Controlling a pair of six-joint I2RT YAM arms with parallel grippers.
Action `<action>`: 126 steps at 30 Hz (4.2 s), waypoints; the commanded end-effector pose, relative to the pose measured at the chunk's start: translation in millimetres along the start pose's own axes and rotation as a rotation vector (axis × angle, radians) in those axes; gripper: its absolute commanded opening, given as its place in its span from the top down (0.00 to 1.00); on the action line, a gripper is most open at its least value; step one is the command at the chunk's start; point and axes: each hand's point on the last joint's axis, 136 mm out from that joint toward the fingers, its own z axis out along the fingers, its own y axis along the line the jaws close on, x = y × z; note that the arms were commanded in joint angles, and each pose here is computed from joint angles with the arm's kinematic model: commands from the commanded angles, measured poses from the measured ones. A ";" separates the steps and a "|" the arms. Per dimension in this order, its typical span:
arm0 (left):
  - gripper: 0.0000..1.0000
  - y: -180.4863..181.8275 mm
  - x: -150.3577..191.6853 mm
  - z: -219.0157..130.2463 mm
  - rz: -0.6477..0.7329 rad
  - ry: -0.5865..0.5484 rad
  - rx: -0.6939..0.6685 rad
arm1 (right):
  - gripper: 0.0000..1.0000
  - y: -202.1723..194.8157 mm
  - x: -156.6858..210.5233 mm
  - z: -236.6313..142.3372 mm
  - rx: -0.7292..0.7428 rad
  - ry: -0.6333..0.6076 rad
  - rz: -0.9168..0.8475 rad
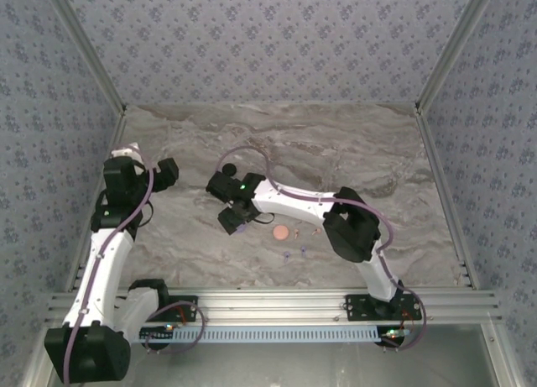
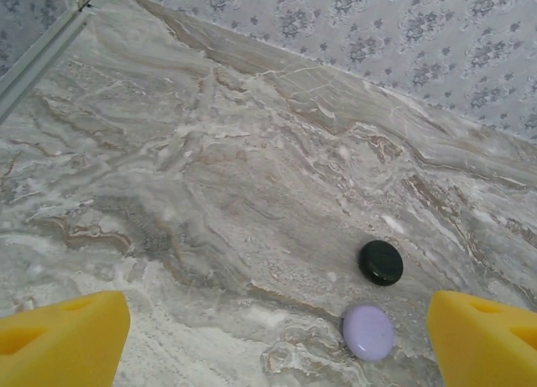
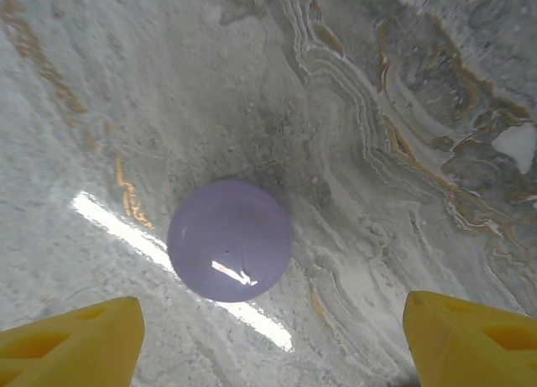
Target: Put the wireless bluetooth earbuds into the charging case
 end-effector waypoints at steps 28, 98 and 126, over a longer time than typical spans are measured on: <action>0.08 18.6 9.7 -6.6 -0.024 -0.003 -0.076 | 0.42 18.0 12.2 51.0 -0.005 0.150 -0.049; 0.68 -314.0 50.0 -100.7 0.164 0.432 1.272 | 0.50 -94.5 -27.6 -256.1 0.225 -0.969 -0.653; 1.00 -305.6 34.8 -104.4 0.422 -0.020 1.287 | 0.00 -123.4 24.5 -293.2 -0.267 -1.129 -0.295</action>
